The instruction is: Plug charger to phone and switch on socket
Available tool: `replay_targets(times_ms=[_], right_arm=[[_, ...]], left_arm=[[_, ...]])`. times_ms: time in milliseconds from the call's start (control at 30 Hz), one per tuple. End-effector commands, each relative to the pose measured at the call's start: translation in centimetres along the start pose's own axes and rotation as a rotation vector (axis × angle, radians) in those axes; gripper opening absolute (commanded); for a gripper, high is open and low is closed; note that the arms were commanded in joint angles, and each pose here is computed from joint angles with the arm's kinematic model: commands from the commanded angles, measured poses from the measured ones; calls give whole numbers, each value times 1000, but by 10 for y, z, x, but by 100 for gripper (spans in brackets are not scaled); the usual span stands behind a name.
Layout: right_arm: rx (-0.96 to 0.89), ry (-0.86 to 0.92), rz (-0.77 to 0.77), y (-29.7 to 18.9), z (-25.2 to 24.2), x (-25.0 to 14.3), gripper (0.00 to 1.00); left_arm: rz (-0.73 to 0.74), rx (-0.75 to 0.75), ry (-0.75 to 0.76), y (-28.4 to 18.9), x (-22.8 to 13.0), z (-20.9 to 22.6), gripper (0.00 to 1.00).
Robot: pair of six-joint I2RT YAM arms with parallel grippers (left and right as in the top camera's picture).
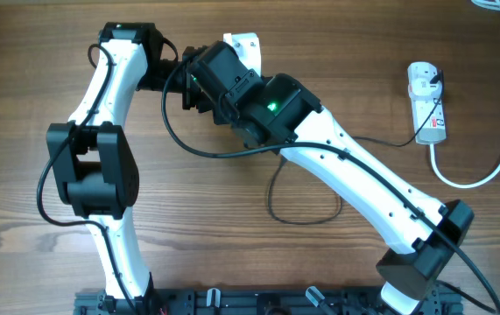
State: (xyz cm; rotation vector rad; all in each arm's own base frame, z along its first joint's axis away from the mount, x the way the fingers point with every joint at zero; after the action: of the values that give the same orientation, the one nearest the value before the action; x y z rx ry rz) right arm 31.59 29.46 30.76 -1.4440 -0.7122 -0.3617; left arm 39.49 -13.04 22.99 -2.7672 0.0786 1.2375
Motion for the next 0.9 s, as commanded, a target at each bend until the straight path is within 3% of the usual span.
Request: replay_targets(times_ms=[0, 100, 400, 600, 667, 700, 867], right_arm=[[13, 18, -10, -1, 3, 4, 21], [13, 20, -9, -1, 3, 4, 14], [12, 31, -8, -1, 3, 3, 9], [11, 78, -6, -1, 3, 3, 5], [3, 122, -10, -1, 2, 3, 5], [-3, 148, -14, -1, 1, 4, 5], [-77, 508, -83, -2, -8, 9, 4]], left_arm=[[19, -29, 47, 0, -20, -11, 66], [19, -29, 46, 0, -20, -11, 66], [19, -29, 47, 0, -20, -11, 68], [19, -29, 47, 0, -20, -11, 82], [19, -29, 47, 0, -20, -11, 98], [19, -29, 47, 0, -20, -11, 100], [19, -29, 47, 0, -20, -11, 100]])
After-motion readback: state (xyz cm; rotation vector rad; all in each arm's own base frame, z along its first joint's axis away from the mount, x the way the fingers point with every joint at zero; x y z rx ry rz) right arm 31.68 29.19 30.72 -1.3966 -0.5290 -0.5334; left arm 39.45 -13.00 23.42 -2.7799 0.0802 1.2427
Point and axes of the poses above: each gripper's point midway between its finger pads, its own y axis out along the fingers, its own z axis along the line the jaws close on, x = y × z, the point moved 7 cm from there along -y, back along the fingers, and after that the axes turned 6 degrees about -y, right-handed, at the moved point
